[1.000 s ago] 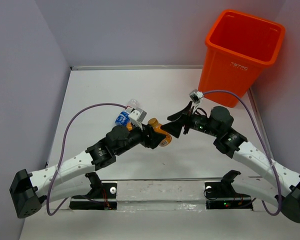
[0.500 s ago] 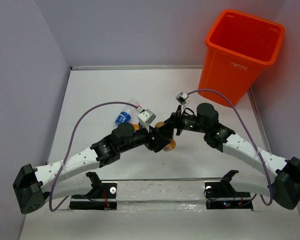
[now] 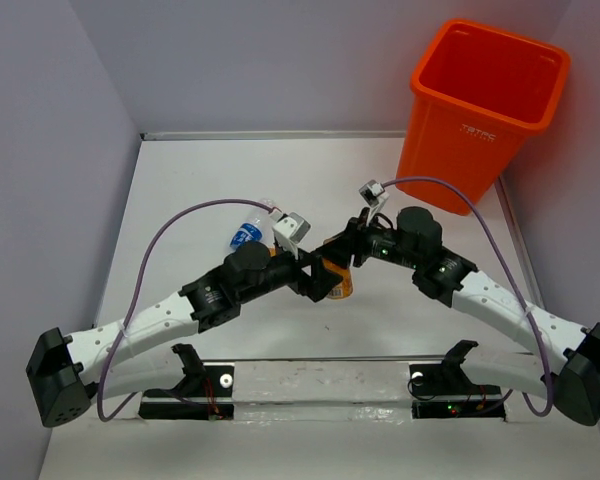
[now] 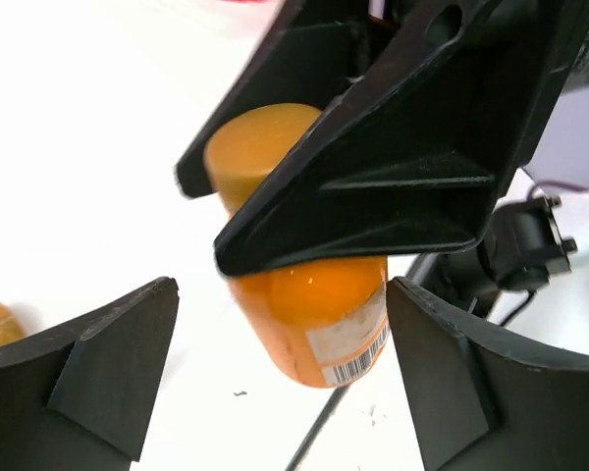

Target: Put the plastic bottles in the bin

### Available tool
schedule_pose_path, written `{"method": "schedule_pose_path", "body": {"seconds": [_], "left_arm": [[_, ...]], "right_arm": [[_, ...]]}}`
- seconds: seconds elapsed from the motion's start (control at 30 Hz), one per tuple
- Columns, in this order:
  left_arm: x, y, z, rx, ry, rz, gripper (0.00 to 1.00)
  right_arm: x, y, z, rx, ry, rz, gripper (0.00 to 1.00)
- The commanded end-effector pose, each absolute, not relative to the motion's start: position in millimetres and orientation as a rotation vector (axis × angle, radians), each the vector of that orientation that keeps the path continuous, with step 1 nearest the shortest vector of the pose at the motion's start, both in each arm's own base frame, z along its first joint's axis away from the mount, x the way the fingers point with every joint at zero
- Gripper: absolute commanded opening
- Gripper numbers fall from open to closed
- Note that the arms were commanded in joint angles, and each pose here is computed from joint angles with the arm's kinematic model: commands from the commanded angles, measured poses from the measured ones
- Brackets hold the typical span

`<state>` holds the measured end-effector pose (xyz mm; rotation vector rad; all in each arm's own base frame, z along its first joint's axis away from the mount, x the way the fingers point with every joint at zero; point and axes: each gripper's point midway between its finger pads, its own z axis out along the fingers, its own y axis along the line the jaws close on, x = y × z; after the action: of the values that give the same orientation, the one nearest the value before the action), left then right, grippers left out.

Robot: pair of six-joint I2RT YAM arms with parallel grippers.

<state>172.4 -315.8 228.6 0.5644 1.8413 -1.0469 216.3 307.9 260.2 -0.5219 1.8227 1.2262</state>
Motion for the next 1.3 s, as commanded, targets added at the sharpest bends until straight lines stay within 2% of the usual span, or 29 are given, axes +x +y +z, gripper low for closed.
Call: {"method": "schedule_pose_path", "body": {"seconds": [0.0, 0.23, 0.33, 0.5, 0.57, 0.6, 0.67, 0.7, 0.73, 0.77, 0.83, 0.87, 0.93, 0.97, 1.0, 1.03, 1.07, 1.13, 1.2, 1.27], "left_arm": [[191.1, -297.3, 268.5, 0.404, 1.743, -0.998, 0.99], [198.0, -271.9, 270.0, 0.256, 1.748, -0.944, 0.99], [205.2, -256.0, 261.9, 0.165, 1.773, -0.875, 0.99], [215.1, -230.9, 231.3, 0.000, 1.858, -0.757, 0.99], [218.2, -218.9, 218.3, -0.055, 1.876, -0.702, 0.99], [219.1, -213.1, 213.4, -0.092, 1.874, -0.690, 0.99], [217.8, -204.2, 202.2, -0.113, 1.897, -0.653, 0.99], [218.4, -197.9, 198.6, -0.135, 1.895, -0.629, 0.99], [218.2, -194.5, 197.4, -0.161, 1.898, -0.625, 0.99], [216.9, -188.6, 193.5, -0.175, 1.909, -0.603, 0.99], [217.9, -177.2, 188.0, -0.242, 1.912, -0.566, 0.99], [218.8, -173.5, 186.4, -0.268, 1.907, -0.556, 0.99], [220.8, -164.7, 178.6, -0.340, 1.900, -0.531, 0.99], [222.1, -160.2, 173.9, -0.370, 1.898, -0.512, 0.99], [222.5, -160.5, 173.5, -0.386, 1.898, -0.519, 0.99], [223.8, -157.0, 169.9, -0.408, 1.894, -0.501, 0.99], [226.0, -154.1, 166.7, -0.432, 1.894, -0.482, 0.99], [232.4, -148.1, 169.2, -0.456, 1.876, -0.443, 0.99], [246.2, -139.7, 176.8, -0.463, 1.859, -0.384, 0.99], [260.1, -137.1, 183.4, -0.461, 1.844, -0.372, 0.99]], "right_arm": [[236.3, 300.5, 288.2, -0.404, 1.776, 1.142, 0.26], [266.9, 290.8, 322.4, -0.316, 1.689, 1.004, 0.24], [293.7, 266.0, 348.5, -0.260, 1.623, 0.882, 0.22], [348.3, 168.3, 467.8, 0.023, 1.366, 0.562, 0.20], [376.8, 113.7, 490.7, 0.176, 1.314, 0.303, 0.19], [379.3, 82.2, 530.6, 0.225, 1.213, 0.191, 0.19], [407.1, 50.3, 539.0, 0.310, 1.176, 0.046, 0.18], [406.6, 34.4, 569.8, 0.349, 1.082, 0.022, 0.18], [415.0, 8.5, 575.5, 0.357, 1.059, -0.089, 0.18], [441.1, 0.4, 563.6, 0.362, 1.083, -0.149, 0.18], [450.8, -36.6, 581.6, 0.412, 1.031, -0.257, 0.18], [475.1, -42.8, 564.5, 0.410, 1.066, -0.288, 0.19], [486.8, -63.5, 561.9, 0.432, 1.063, -0.336, 0.35], [500.7, -67.0, 546.9, 0.429, 1.100, -0.357, 0.65], [500.2, -66.5, 548.5, 0.422, 1.109, -0.358, 0.65], [505.1, -64.6, 549.4, 0.416, 1.117, -0.349, 0.89], [507.7, -59.4, 548.5, 0.397, 1.137, -0.321, 0.94], [501.1, -44.1, 549.3, 0.378, 1.177, -0.200, 0.97], [497.4, -14.4, 539.3, 0.338, 1.220, -0.031, 0.96], [470.8, 20.1, 551.6, 0.235, 1.211, 0.123, 0.91]]}}
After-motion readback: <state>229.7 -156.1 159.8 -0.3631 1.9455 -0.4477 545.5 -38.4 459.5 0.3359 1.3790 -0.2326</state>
